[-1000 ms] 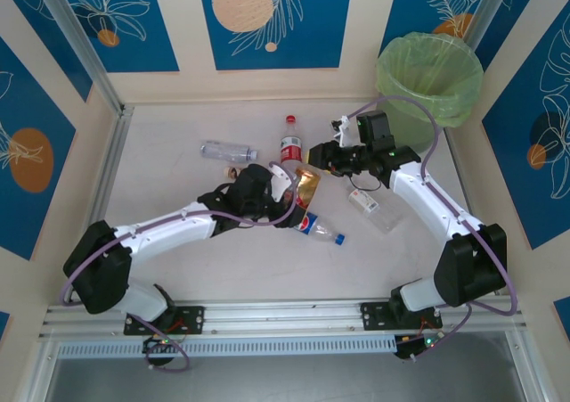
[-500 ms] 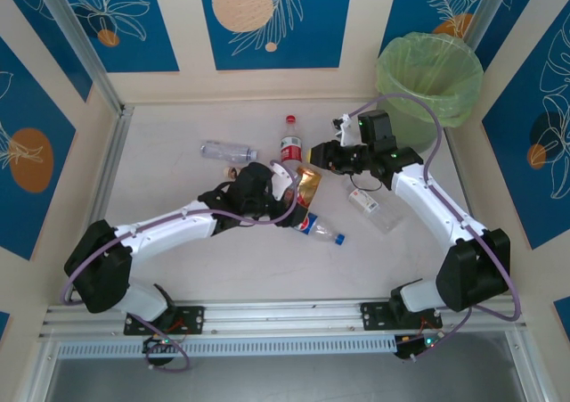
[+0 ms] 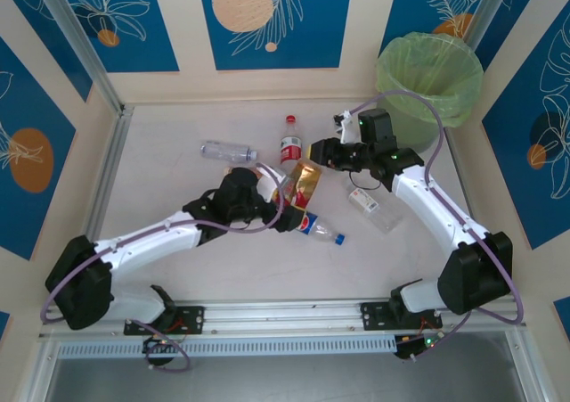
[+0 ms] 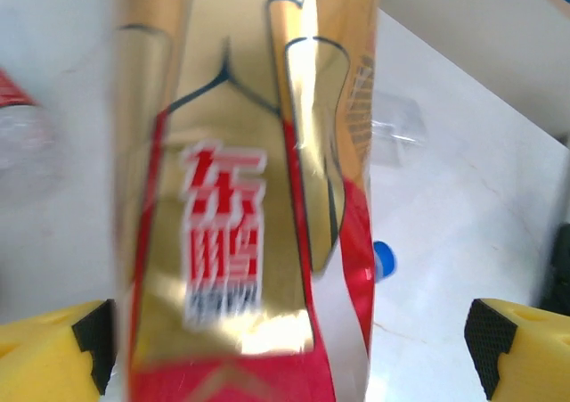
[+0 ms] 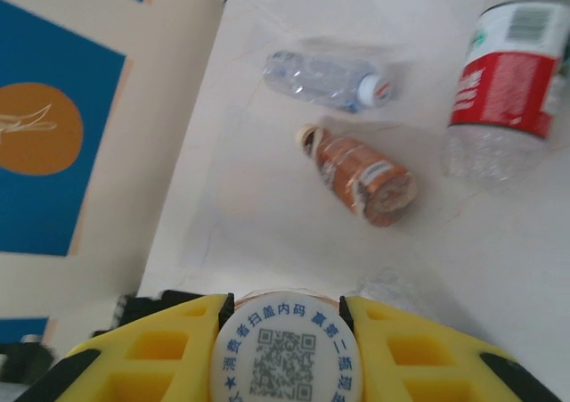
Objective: Put the plastic bottles in the bin
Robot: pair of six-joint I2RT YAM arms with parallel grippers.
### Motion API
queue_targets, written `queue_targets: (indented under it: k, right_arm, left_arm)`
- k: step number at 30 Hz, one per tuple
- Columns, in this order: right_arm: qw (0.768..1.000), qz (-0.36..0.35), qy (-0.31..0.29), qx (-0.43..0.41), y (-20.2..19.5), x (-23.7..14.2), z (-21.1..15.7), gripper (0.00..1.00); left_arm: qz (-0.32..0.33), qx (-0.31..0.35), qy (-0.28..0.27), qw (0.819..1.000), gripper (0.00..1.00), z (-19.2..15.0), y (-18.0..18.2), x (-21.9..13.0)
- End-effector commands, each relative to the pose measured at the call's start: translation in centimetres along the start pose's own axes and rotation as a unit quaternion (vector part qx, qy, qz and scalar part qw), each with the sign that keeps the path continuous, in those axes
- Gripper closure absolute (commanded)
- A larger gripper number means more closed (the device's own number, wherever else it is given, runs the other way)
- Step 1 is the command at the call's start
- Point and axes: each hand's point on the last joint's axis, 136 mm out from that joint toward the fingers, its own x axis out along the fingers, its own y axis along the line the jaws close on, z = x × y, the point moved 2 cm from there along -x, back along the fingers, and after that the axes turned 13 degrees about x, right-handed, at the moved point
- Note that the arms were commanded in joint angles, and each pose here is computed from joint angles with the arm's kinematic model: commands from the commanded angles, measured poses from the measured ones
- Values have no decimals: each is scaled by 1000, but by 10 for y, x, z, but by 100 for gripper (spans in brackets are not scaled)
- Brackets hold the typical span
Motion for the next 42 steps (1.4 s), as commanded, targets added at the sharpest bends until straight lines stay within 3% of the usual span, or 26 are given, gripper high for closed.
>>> queue_targets:
  k: [1,4,7,9,11,20,26,35,42]
  right_arm:
    - [997,-43,-48,-34,-4,-6,20,78]
    - [994,-64,-67,-55,-8,-7,30,78]
    - [990,-87,-78,-75,-13,-10,43,78]
    - [989,-95,-79,-82,-13,-12,53,78]
    - [986,-102,-89,-93,-10,-17,65,78]
    - [962,-121,-188,-155,14,-54,136,77]
    - [941,-98,-277,-166,36,-93,181,78]
    - [901,-38,-419,-107,33,-161,231,79]
    - [859,39,-510,-38,18,-209,252,81]
  left_arm:
    - [152,-46,-42,986,0,11,46,-23]
    - [271,-107,-48,955,0,-4,81,-44]
    - [389,-193,-42,900,0,-33,110,-67]
    - [436,-242,-40,866,0,-53,120,-79]
    - [444,-266,-46,855,0,-62,122,-81]
    - [431,-250,-18,867,0,-71,120,-69]
    - [395,-254,-67,880,0,-69,116,-59]
    - [370,-221,-56,901,0,-67,111,-50]
    - [396,-229,-56,888,0,-73,117,-56]
